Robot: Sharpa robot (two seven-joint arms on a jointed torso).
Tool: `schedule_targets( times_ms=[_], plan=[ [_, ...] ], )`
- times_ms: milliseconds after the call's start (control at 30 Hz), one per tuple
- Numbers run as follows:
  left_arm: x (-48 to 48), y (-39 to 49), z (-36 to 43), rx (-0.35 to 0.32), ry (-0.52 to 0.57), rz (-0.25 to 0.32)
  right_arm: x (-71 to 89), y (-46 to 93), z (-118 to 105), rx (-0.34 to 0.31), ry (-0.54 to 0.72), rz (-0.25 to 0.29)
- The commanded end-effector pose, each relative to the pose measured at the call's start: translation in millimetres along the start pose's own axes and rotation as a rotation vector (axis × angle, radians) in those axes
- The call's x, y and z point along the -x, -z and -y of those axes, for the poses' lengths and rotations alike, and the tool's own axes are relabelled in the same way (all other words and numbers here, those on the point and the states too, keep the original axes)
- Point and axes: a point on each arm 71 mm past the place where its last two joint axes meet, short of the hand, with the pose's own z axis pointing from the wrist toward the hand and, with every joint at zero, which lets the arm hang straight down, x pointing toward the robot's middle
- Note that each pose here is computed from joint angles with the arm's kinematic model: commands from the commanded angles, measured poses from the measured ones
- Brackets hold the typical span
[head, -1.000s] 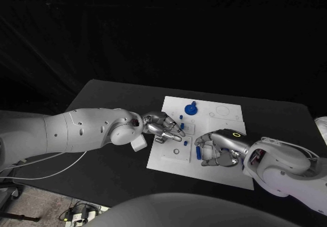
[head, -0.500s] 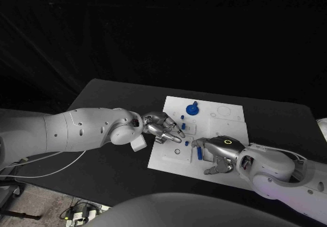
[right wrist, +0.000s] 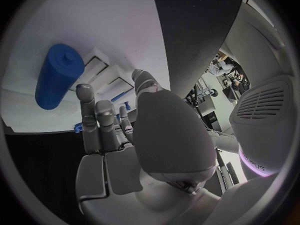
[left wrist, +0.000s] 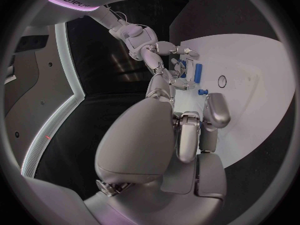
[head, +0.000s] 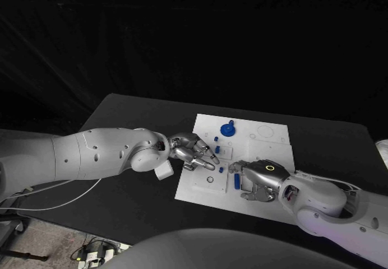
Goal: Assemble the parts on the task board
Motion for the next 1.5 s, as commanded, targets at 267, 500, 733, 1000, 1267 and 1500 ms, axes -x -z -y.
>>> schedule_targets(
  times_ms=[267, 500, 733, 1000, 1267, 1500],
  plan=[
    [-3.5, -2.1, 0.4, 0.008, 0.000, -0.031, 1.0, -1.8, 1, -0.031, -0.021, 0.026],
    [-4.4, -2.9, -0.1, 0.013, 0.001, -0.040, -0.5, -4.4, 1, -0.039, -0.036, 0.020],
    [-4.4, -2.3, -3.2, 0.018, 0.005, -0.041, -3.8, -7.5, 0, -0.046, -0.049, -0.001],
    [-4.5, -1.5, -6.0, 0.022, 0.009, -0.040, -7.5, -9.4, 1, -0.047, -0.044, -0.030],
    [-4.9, -1.6, -6.8, 0.021, 0.010, -0.040, -8.7, -10.3, 1, -0.036, -0.045, -0.040],
    [-4.8, -1.4, -7.3, 0.023, 0.011, -0.039, -6.9, -10.6, 0, -0.013, -0.052, -0.011]
  ],
)
